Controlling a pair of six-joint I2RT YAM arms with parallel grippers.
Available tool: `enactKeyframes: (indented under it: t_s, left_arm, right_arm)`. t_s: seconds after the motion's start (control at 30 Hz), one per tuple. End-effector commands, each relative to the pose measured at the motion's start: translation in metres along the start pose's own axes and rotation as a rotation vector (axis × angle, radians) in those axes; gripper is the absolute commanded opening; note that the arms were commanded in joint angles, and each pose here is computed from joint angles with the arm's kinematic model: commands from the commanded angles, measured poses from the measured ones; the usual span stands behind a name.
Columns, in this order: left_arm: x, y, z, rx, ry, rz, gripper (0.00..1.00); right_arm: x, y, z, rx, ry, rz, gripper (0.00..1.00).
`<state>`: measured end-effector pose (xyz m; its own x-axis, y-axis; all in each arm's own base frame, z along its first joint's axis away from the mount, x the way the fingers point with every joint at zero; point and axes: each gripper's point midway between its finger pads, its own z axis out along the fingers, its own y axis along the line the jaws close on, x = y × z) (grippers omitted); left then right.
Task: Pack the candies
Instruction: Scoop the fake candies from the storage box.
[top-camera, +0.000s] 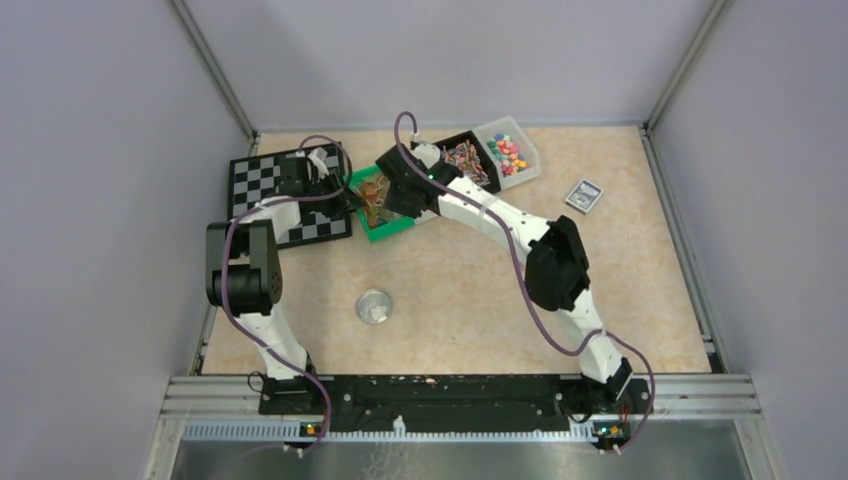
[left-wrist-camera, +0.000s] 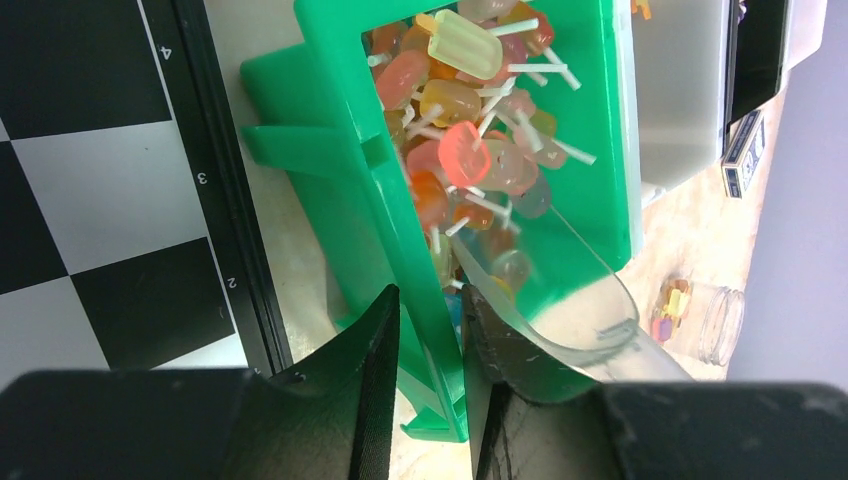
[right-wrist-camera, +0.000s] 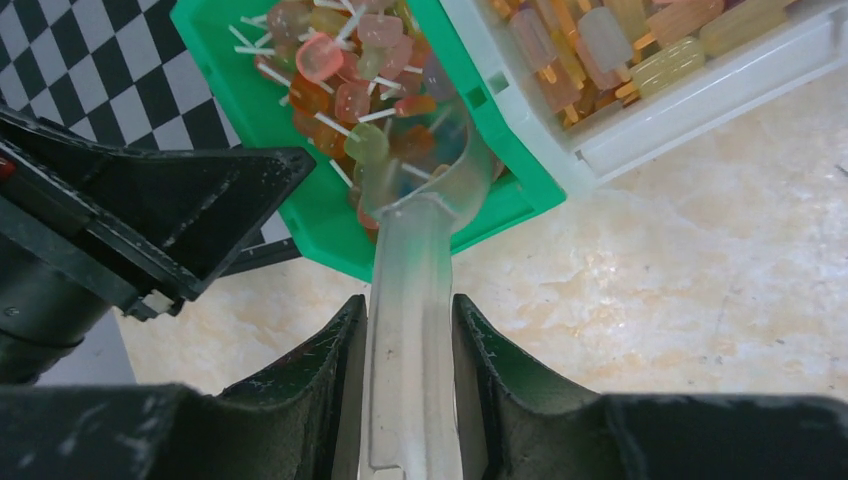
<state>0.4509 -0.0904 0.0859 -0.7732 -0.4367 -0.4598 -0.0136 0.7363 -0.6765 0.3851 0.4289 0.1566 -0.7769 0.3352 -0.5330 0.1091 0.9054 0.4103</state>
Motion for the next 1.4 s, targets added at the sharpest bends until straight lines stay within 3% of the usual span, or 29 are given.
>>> enactKeyframes:
  t_s: [0.0, 0.5, 0.83, 1.37]
  left_arm:
    - [-0.011, -0.012, -0.001, 0.038, -0.020, 0.043, 0.33]
    - [-0.013, -0.016, -0.003, 0.049, -0.022, 0.049, 0.32]
    - [-0.014, -0.021, -0.007, 0.058, -0.025, 0.054, 0.45]
    - [-0.018, -0.040, -0.020, 0.113, -0.033, 0.055, 0.53]
  right_arm:
    - [0.005, 0.014, 0.006, -0.142, -0.021, -0.039, 0.00]
    - [0.015, -0.010, -0.004, -0.168, -0.045, -0.043, 0.00]
    - [0.011, -0.018, -0.019, -0.189, -0.060, -0.082, 0.00]
    - [0.018, -0.028, -0.019, -0.268, -0.088, -0.100, 0.00]
